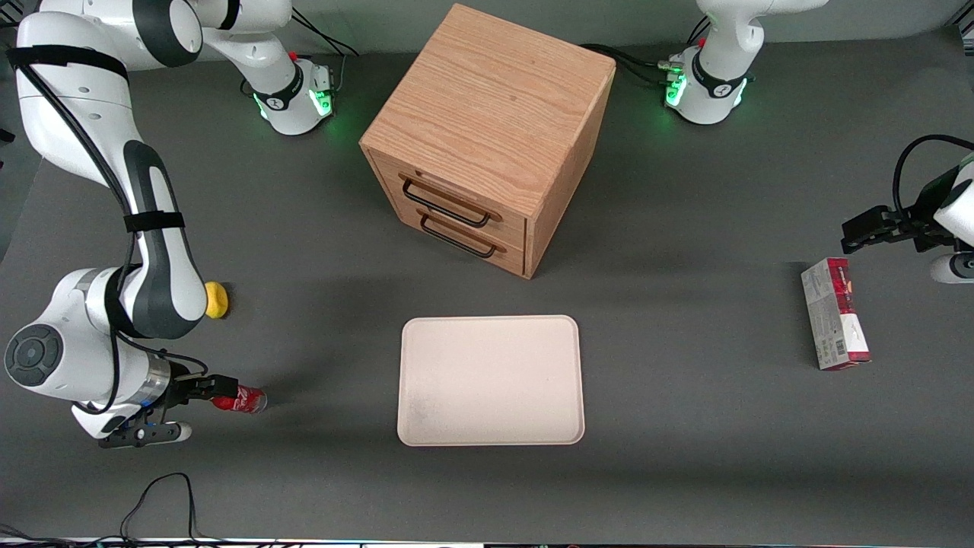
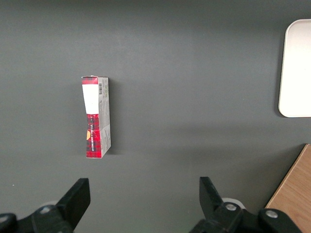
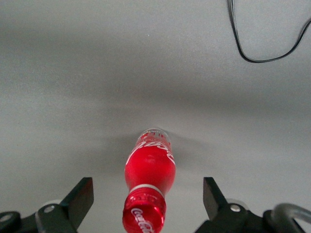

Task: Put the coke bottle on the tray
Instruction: 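Close the right gripper around the bottle's body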

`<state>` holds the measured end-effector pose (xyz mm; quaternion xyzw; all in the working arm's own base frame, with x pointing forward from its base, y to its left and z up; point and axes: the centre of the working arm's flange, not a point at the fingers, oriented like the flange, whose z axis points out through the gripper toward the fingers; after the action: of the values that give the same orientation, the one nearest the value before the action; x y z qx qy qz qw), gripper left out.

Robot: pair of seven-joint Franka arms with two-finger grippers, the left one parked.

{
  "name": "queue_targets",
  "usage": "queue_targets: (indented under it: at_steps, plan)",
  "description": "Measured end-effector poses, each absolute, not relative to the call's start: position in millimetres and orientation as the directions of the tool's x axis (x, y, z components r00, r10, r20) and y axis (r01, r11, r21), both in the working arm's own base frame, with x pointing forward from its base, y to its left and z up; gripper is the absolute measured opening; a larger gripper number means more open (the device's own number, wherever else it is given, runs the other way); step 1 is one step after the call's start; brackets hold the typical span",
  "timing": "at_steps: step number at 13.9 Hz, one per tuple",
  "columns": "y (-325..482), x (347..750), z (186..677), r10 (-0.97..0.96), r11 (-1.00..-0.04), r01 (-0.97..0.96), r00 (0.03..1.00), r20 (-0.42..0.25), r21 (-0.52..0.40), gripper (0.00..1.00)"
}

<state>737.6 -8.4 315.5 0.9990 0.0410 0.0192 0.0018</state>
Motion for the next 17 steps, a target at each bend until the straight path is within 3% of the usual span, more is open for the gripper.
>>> queue_targets:
  at_steps: [4, 6, 7, 11, 12, 17]
  plan:
    - [-9.2, 738.0, 317.2, 0.085, -0.996, 0.085, 0.995, 0.044, 0.006, 0.97]
    - [-9.6, 738.2, 317.1, 0.086, -0.996, 0.086, 0.995, 0.047, 0.006, 0.81]
    - [-9.8, 738.3, 316.9, 0.087, -0.996, 0.087, 0.995, 0.048, 0.006, 0.80]
    - [-9.5, 738.3, 316.8, 0.088, -0.996, 0.088, 0.995, 0.050, 0.006, 0.37]
    - [-9.2, 738.3, 317.2, 0.088, -0.996, 0.088, 0.995, 0.051, 0.004, 0.32]
    - [-8.9, 740.0, 325.5, 0.099, -0.995, 0.098, 0.993, 0.058, 0.005, 0.32]
